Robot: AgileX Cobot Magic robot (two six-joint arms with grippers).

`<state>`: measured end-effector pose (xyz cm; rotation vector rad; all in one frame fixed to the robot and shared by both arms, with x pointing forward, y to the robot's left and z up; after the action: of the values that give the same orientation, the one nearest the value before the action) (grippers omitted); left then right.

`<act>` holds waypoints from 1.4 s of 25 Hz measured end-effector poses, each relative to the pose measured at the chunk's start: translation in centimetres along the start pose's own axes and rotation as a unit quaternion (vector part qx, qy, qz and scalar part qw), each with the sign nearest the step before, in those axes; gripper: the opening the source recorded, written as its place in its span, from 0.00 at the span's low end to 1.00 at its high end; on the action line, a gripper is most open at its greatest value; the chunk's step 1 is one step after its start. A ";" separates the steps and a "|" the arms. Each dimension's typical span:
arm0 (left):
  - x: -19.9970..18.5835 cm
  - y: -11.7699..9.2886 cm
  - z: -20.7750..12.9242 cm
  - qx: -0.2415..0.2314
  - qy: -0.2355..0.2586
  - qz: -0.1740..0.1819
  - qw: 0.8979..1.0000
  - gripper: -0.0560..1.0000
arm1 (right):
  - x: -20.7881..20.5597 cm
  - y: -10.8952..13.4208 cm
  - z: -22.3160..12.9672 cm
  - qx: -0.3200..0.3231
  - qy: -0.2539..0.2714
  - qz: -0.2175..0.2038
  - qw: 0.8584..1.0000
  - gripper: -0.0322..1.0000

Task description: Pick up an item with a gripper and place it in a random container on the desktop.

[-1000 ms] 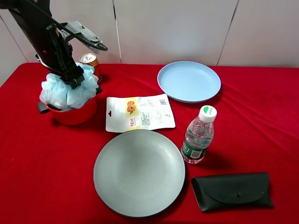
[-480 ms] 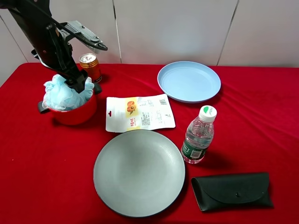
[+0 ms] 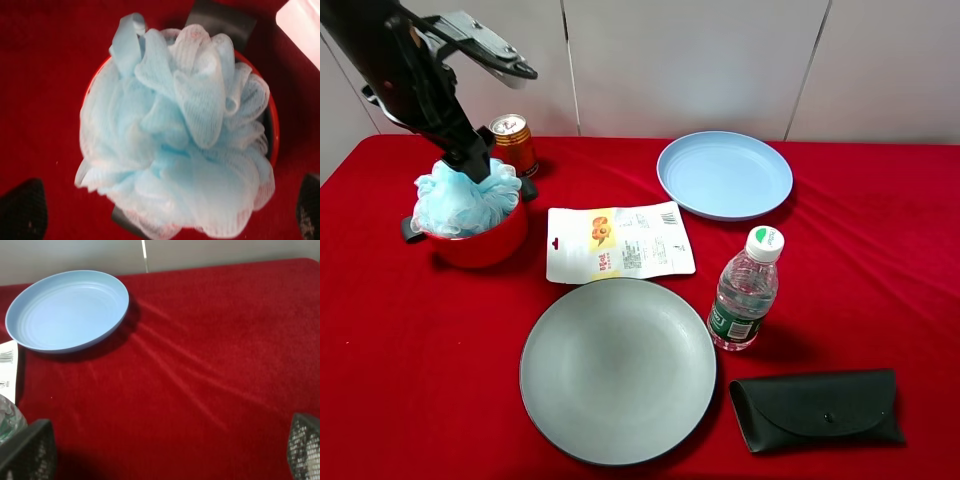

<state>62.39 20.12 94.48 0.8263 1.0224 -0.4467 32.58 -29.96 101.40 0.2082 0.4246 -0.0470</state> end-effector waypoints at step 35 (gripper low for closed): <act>-19.5 -3.2 -4.3 -0.099 -0.132 -0.056 0.985 0.99 | 0.0 0.0 0.0 0.000 0.000 0.000 1.000 0.70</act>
<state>48.57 20.65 109.28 0.5164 0.8529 -0.5267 32.58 -29.96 101.40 0.2082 0.4246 -0.0470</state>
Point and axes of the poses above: a point on each arm's last joint axis where the gripper is mounted, x pointing out along that axis toward the gripper, y along the wrist's bending axis when the last joint is at zero, z = x × y, the point moved 10 cm from there along x, pointing out along that axis toward the gripper, and after that the axes turned 10 degrees about x, right-handed, at the moved point
